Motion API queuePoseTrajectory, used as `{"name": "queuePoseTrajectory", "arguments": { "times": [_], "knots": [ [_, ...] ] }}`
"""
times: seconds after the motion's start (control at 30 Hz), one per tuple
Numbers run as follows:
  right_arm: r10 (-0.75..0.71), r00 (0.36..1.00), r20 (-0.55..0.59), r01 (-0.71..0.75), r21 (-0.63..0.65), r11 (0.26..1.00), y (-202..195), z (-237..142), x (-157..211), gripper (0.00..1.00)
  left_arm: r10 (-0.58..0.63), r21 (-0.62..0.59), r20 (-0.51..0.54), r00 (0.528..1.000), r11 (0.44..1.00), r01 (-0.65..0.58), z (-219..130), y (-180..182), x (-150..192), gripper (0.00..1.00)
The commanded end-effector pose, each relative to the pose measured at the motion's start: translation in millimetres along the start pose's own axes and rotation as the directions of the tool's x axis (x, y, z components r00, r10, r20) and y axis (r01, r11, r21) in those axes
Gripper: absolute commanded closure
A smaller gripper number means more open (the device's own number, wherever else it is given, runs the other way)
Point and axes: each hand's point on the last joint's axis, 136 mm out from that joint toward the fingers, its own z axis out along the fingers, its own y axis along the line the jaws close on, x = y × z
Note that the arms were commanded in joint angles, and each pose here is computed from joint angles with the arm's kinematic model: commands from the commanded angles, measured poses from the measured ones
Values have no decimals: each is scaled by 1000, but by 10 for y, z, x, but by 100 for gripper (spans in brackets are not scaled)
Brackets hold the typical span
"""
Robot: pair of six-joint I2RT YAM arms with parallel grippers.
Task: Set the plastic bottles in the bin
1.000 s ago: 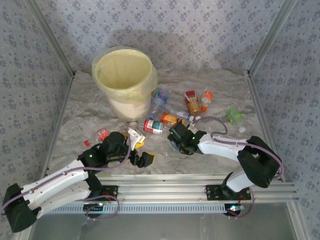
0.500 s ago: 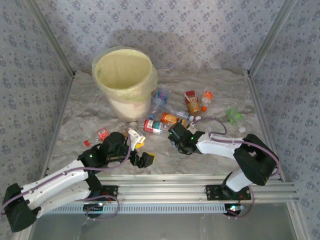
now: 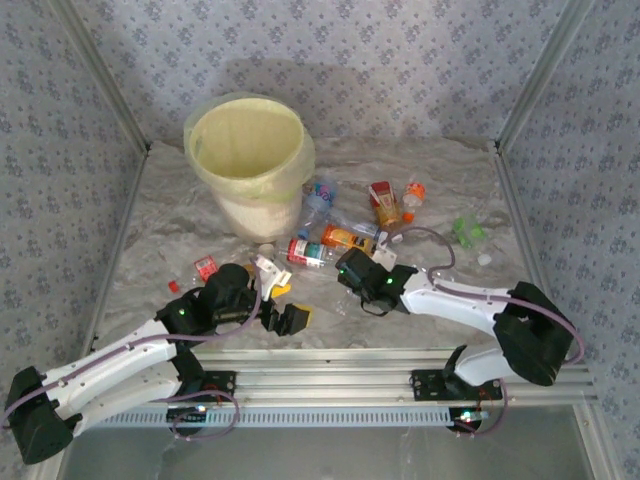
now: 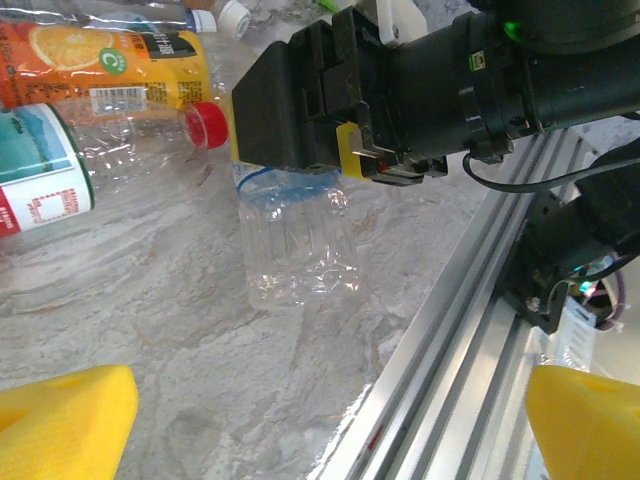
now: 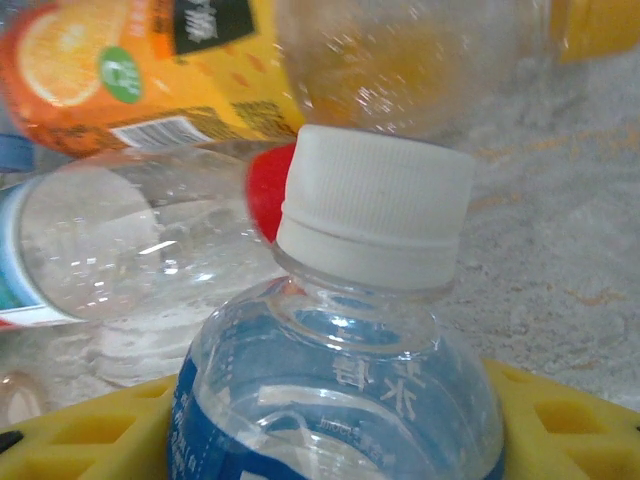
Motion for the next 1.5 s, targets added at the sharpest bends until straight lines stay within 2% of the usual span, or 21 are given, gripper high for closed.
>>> {"name": "queuePoseTrajectory", "arguments": {
  "times": [0.0, 0.13, 0.4, 0.6, 0.73, 0.9, 1.27, 1.47],
  "knots": [
    [-108, 990, 88, 111, -25, 994, 149, -210, -211, 42, -29, 82, 40, 999, 996, 26, 16, -162, -114, 0],
    [-179, 977, 116, 191, -99, 977, 367, -393, -289, 42, -82, 110, 54, 995, 991, 76, 86, -189, -166, 0],
    [-229, 964, 133, 259, -295, 920, 784, -755, -345, 42, -141, 150, 72, 987, 980, 129, 272, -219, -293, 0],
    [-224, 967, 119, 253, -396, 883, 947, -887, -307, 42, -177, 153, 58, 982, 974, 166, 420, -213, -366, 1],
    [-232, 966, 110, 257, -439, 861, 1029, -946, -276, 42, -192, 149, 54, 980, 972, 182, 479, -201, -399, 1],
    [-241, 965, 102, 261, -451, 854, 1050, -944, -247, 42, -216, 206, 54, 975, 958, 201, 519, -300, -489, 2],
    [-243, 963, 115, 268, -470, 841, 1073, -973, -246, 42, -248, 217, -2, 969, 945, 243, 629, -325, -467, 18],
    [-250, 961, 121, 277, -467, 840, 1062, -966, -245, 42, -249, 216, -4, 969, 945, 244, 620, -335, -488, 37]
  ]
}}
